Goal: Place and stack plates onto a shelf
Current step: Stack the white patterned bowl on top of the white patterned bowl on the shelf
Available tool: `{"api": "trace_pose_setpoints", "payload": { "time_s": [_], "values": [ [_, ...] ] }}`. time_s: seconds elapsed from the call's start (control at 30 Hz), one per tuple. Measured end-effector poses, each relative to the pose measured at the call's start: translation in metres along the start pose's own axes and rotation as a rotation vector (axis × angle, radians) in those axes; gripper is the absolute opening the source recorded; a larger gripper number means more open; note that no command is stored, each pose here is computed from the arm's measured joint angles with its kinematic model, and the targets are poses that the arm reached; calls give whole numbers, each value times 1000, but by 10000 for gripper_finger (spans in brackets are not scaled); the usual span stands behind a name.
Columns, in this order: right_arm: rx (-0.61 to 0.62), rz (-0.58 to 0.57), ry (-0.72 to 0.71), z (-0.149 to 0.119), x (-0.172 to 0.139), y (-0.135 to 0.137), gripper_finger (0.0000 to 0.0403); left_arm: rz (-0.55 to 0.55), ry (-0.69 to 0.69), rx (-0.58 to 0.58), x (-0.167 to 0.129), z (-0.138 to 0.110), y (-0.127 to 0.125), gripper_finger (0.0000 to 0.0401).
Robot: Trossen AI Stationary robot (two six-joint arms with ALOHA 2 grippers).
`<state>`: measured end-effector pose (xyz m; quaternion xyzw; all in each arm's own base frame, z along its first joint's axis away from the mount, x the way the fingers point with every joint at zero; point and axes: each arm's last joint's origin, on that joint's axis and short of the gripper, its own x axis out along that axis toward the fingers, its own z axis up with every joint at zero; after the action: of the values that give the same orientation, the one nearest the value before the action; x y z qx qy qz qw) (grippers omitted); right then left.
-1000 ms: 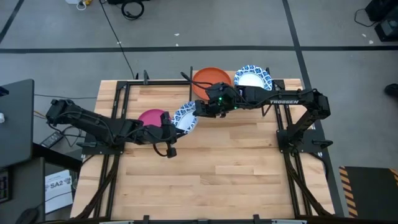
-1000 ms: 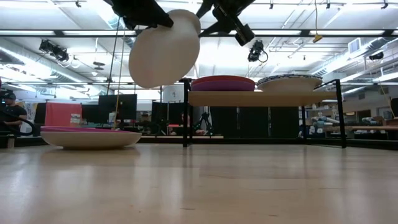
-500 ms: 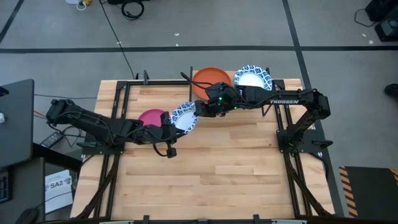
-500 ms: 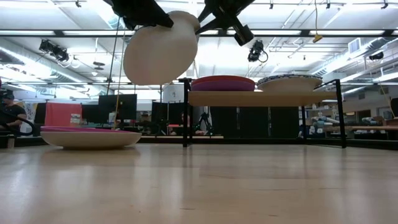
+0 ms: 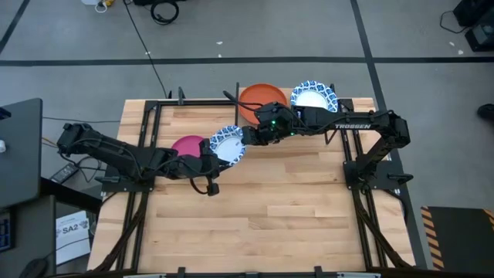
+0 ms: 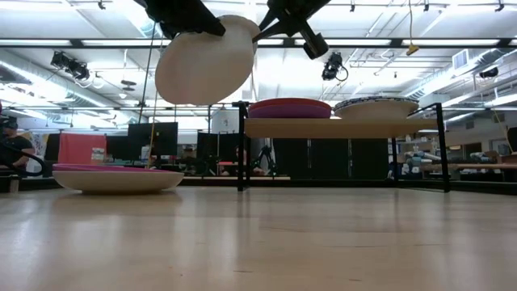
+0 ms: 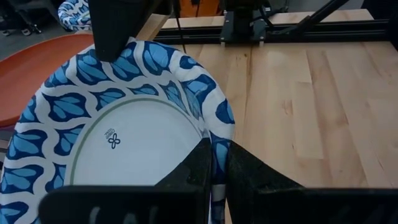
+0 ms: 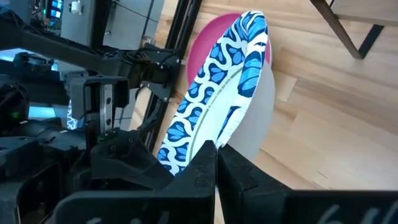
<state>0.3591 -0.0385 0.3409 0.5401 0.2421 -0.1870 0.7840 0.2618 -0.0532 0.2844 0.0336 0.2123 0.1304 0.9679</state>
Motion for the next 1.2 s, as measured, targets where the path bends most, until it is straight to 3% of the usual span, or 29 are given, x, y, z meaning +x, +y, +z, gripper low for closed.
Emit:
{"api": "trace_pose_setpoints", "payload": {
  "time_s": [0.43, 0.87, 1.2],
  "values": [
    [-80, -7, -17, 0, 0, 0, 5, -5, 0, -1, 0, 0, 0, 41],
    [-154, -8, -44, 4, 0, 0, 4, -10, -8, 19, 0, 1, 0, 159],
    [-175, 8, -81, 16, -15, -1, 4, -10, -10, 11, 0, 1, 0, 183]
  ]
}}
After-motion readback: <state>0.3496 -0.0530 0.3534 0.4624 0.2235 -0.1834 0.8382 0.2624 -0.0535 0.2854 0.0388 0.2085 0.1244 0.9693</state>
